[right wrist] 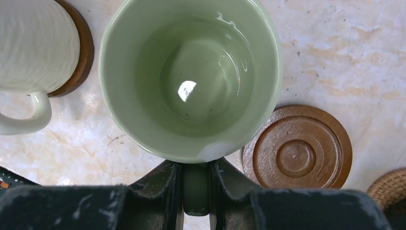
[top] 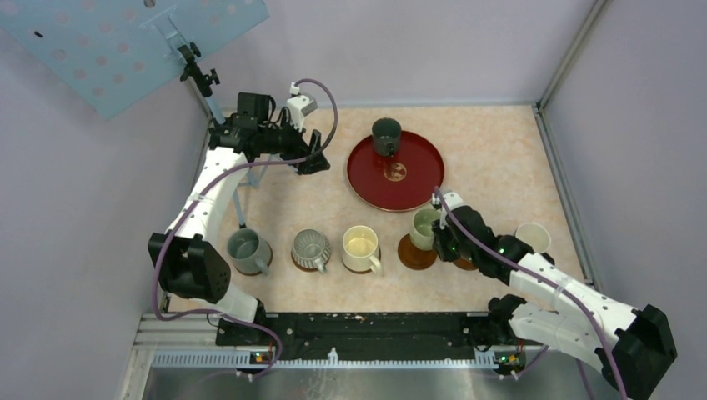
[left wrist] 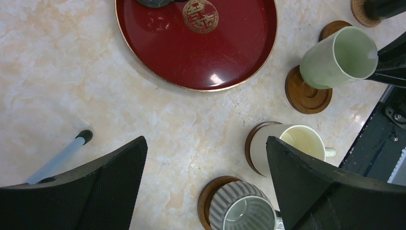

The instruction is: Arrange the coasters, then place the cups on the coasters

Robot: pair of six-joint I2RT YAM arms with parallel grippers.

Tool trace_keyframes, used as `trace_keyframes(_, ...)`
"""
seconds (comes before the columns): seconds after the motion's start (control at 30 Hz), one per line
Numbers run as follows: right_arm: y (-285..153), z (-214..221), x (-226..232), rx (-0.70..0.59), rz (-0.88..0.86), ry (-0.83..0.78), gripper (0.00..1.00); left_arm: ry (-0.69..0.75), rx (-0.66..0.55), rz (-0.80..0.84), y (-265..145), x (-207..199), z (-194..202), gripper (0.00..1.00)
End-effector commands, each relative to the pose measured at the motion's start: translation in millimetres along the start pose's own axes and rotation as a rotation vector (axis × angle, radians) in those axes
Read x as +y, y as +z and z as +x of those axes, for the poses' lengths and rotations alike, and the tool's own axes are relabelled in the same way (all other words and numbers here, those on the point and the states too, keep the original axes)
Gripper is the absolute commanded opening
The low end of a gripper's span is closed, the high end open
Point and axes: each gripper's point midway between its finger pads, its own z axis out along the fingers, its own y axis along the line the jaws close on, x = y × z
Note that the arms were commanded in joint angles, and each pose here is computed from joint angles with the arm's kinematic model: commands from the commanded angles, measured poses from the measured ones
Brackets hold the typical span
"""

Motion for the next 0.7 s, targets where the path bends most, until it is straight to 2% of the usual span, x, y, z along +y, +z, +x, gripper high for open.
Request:
trace_keyframes(0.0, 0.3, -28.8, 6.5, -0.109, -0.010, 0.062, 0.00, 0.035, -0.056, -0.012, -7.6, -1.4, -14.4, 0.99)
trace_keyframes(0.37, 1.6, -15.7, 31.4, -0.052, -0.152, 0.049, 0.00, 0.048, -0.041, -0.013, -6.2, 0.5, -10.0, 0.99)
trace_keyframes(0.67, 7.3, -9.5, 25.8, -0.028, -0.111, 0.069, 0.00, 0.071, -0.043, -0.019, -8.5, 0.9, -12.1, 0.99)
